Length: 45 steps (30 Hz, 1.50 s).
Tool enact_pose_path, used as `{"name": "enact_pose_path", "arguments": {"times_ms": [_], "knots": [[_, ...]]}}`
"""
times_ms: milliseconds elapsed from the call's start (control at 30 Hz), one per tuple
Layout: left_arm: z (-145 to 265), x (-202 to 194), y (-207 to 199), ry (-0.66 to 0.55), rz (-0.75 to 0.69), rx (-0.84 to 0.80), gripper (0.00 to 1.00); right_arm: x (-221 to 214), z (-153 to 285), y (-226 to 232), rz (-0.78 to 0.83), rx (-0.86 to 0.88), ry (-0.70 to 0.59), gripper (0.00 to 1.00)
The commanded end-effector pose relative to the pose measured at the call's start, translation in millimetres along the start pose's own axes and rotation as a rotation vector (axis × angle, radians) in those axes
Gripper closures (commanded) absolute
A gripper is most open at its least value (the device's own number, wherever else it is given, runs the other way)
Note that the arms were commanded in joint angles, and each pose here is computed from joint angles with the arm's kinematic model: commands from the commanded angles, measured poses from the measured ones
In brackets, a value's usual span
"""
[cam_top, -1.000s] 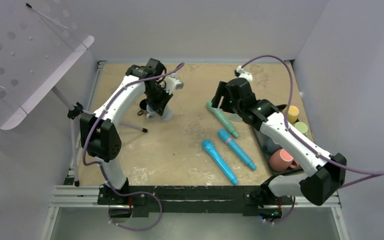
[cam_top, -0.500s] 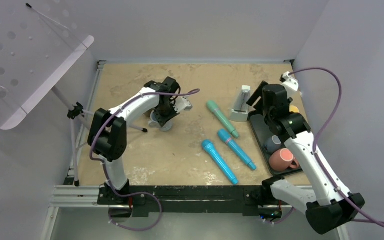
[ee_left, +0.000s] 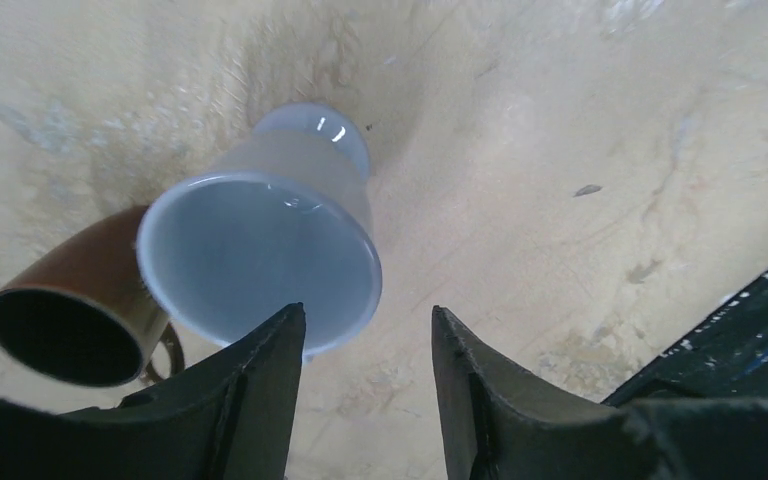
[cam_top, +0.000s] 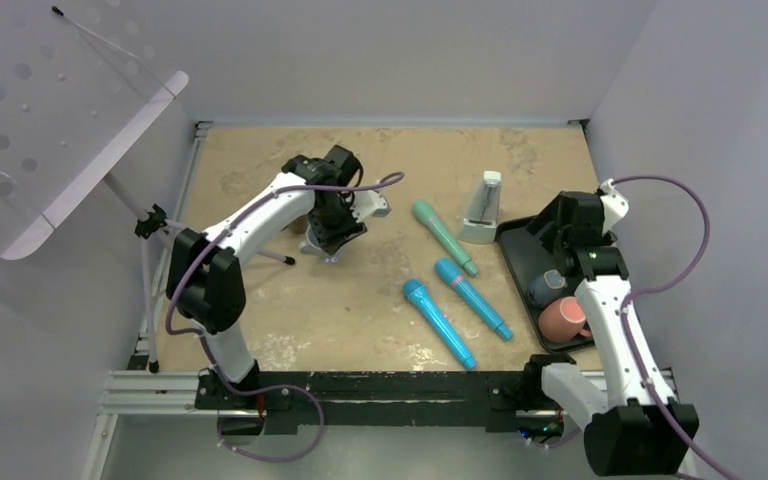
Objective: Turn the mug right side up
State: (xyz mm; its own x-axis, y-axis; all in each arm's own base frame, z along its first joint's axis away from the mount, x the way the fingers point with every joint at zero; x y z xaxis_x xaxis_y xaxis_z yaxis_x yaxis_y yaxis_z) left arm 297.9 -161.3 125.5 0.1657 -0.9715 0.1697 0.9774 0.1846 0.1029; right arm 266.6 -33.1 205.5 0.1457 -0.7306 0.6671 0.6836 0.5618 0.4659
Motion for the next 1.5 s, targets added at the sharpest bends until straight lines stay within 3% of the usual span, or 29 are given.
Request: {"name": "enact_pose_path", "arguments": {"times_ms": [0, 367, 733, 1033, 1267, 1467], "knots": [[74.4, 25.9, -9.7, -0.189, -0.005, 0.004, 0.46, -22.4, -29.3, -9.7, 0.003, -0.033, 0.099, 0.11], [119.1, 27.1, -27.1, -0.295, 0.006, 0.017, 0.45, -55.7, -48.4, -34.7, -0.044, -0.089, 0.168, 0.15], [119.6, 27.5, -25.2, -0.297, 0.013, 0.021, 0.44, -23.1, -12.3, -35.4, -0.011, -0.097, 0.097, 0.1], [117.7, 29.8, -23.4, -0.305, 0.015, 0.02, 0.44, -53.5, 4.9, -35.4, -0.186, -0.042, 0.222, 0.1], [117.6, 31.4, -27.7, -0.325, 0.021, 0.005, 0.44, -62.5, 0.4, -50.2, -0.243, -0.086, 0.201, 0.11], [116.7, 32.8, -28.0, -0.332, 0.019, 0.0, 0.44, -77.0, -12.8, -41.9, -0.238, -0.001, 0.236, 0.12]]}}
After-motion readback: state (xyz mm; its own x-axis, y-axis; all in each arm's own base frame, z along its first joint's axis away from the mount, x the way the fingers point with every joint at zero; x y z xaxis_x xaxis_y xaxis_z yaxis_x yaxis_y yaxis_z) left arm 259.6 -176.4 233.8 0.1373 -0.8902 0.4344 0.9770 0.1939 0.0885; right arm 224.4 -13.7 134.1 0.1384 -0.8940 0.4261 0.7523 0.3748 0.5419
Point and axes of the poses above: each gripper's point midway between its finger pads, its own z axis back along the fingers, its own y axis along the line the jaws close on, x = y × z, the point moved 2 cm from there along z, back along the fingers, and after that the axes turned 15 degrees about -z, right-handed, at the moved point
